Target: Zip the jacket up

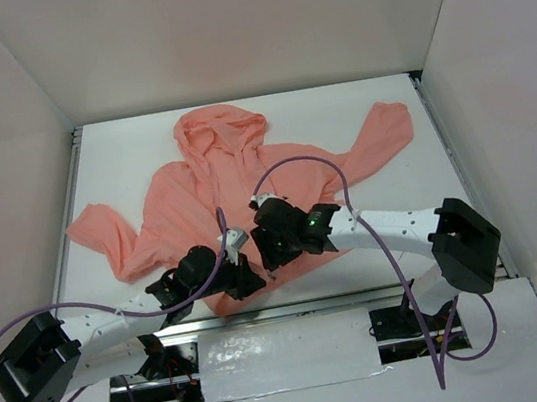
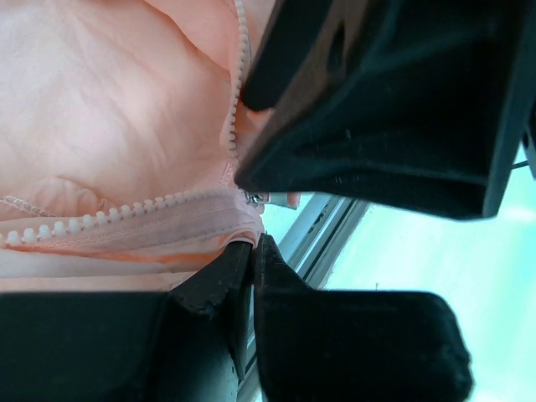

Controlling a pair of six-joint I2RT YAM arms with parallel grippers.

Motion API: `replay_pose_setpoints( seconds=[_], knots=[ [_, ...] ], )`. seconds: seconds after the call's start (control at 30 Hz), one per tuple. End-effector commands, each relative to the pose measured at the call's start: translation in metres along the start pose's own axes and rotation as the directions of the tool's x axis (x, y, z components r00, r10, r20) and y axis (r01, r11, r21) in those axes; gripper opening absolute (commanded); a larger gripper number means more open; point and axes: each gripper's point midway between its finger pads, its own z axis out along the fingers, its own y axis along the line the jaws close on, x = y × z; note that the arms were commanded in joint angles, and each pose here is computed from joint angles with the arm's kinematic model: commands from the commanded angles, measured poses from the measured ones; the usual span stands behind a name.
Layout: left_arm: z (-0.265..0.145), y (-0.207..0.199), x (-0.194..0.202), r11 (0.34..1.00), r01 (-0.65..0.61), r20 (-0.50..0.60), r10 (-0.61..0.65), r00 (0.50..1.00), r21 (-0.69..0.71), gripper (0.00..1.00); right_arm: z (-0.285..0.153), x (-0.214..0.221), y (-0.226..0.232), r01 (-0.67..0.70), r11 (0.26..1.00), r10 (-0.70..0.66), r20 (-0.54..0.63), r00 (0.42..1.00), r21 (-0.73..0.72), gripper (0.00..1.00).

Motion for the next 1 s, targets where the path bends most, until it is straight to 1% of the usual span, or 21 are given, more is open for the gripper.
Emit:
replay_pose_setpoints(
  seconds=[0.0, 0.17, 0.2, 0.23, 0.37, 0.47, 0.5, 0.53, 0.57, 0.63, 0.67, 0.7, 0.77, 0.8, 0.9, 0.97],
  knots=[
    [0.002, -0.008, -0.014, 0.999, -0.023, 0.045, 0.021, 0.999, 0.025, 0.00, -0.015, -0.037, 0.002, -0.034, 0.999, 0.033, 0.122, 0.992, 0.007, 0.49],
    [0.003, -0.008, -0.014, 0.999, -0.020, 0.044, 0.018, 0.999, 0.027, 0.00, -0.031, -0.048, 0.001, -0.060, 0.998, 0.060, 0.182, 0.981, -0.008, 0.50],
    [0.003, -0.009, -0.014, 0.999, -0.022, 0.045, 0.020, 0.999, 0.028, 0.00, -0.034, -0.049, 0.001, -0.062, 0.998, 0.063, 0.191, 0.980, -0.009, 0.66],
    [0.003, -0.009, -0.014, 0.999, -0.022, 0.044, 0.021, 0.999, 0.030, 0.00, -0.039, -0.050, 0.000, -0.066, 0.998, 0.066, 0.197, 0.978, -0.006, 0.67],
    [0.004, -0.009, -0.015, 0.999, -0.024, 0.041, 0.023, 0.999, 0.030, 0.00, -0.052, -0.048, -0.002, -0.067, 0.998, 0.069, 0.219, 0.973, -0.019, 0.67],
    [0.005, -0.009, -0.015, 0.999, -0.027, 0.040, 0.026, 0.999, 0.031, 0.00, -0.064, -0.037, 0.009, -0.021, 0.993, 0.047, 0.220, 0.974, -0.119, 0.67],
    [0.005, -0.009, -0.015, 0.999, -0.028, 0.037, 0.027, 0.999, 0.031, 0.00, -0.068, -0.025, 0.019, 0.025, 0.978, 0.018, 0.205, 0.979, -0.205, 0.67],
    [0.005, -0.009, -0.015, 0.999, -0.028, 0.038, 0.027, 0.999, 0.029, 0.00, -0.069, -0.017, 0.024, 0.051, 0.966, 0.000, 0.196, 0.981, -0.253, 0.67],
    [0.004, -0.010, -0.015, 0.999, -0.030, 0.038, 0.029, 0.999, 0.032, 0.00, -0.063, 0.001, 0.022, 0.068, 0.957, -0.022, 0.162, 0.987, -0.283, 0.67],
    [0.004, -0.010, -0.016, 0.999, -0.032, 0.039, 0.030, 0.999, 0.033, 0.00, -0.068, 0.014, 0.034, 0.109, 0.918, -0.050, 0.160, 0.986, -0.382, 0.66],
    [0.004, -0.011, -0.017, 0.999, -0.034, 0.040, 0.032, 0.999, 0.034, 0.00, -0.060, 0.030, 0.028, 0.099, 0.918, -0.053, 0.130, 0.990, -0.385, 0.64],
    [0.003, -0.011, -0.017, 0.999, -0.034, 0.042, 0.033, 0.999, 0.035, 0.00, -0.062, 0.028, 0.032, 0.100, 0.906, -0.038, 0.158, 0.987, -0.411, 0.64],
    [0.003, -0.011, -0.017, 0.999, -0.033, 0.044, 0.032, 0.999, 0.034, 0.00, -0.054, 0.046, 0.028, 0.091, 0.893, -0.034, 0.135, 0.990, -0.441, 0.64],
    [0.003, -0.010, -0.017, 0.999, -0.033, 0.043, 0.031, 0.999, 0.032, 0.00, -0.054, 0.043, 0.032, 0.100, 0.881, -0.026, 0.164, 0.986, -0.463, 0.64],
    [0.004, -0.011, -0.016, 0.999, -0.031, 0.041, 0.030, 0.999, 0.036, 0.00, -0.042, 0.053, 0.025, 0.077, 0.891, -0.013, 0.144, 0.990, -0.448, 0.63],
    [0.005, -0.011, -0.016, 0.999, -0.032, 0.036, 0.031, 0.999, 0.039, 0.00, -0.037, 0.050, 0.025, 0.081, 0.895, -0.012, 0.157, 0.987, -0.438, 0.63]
  ],
)
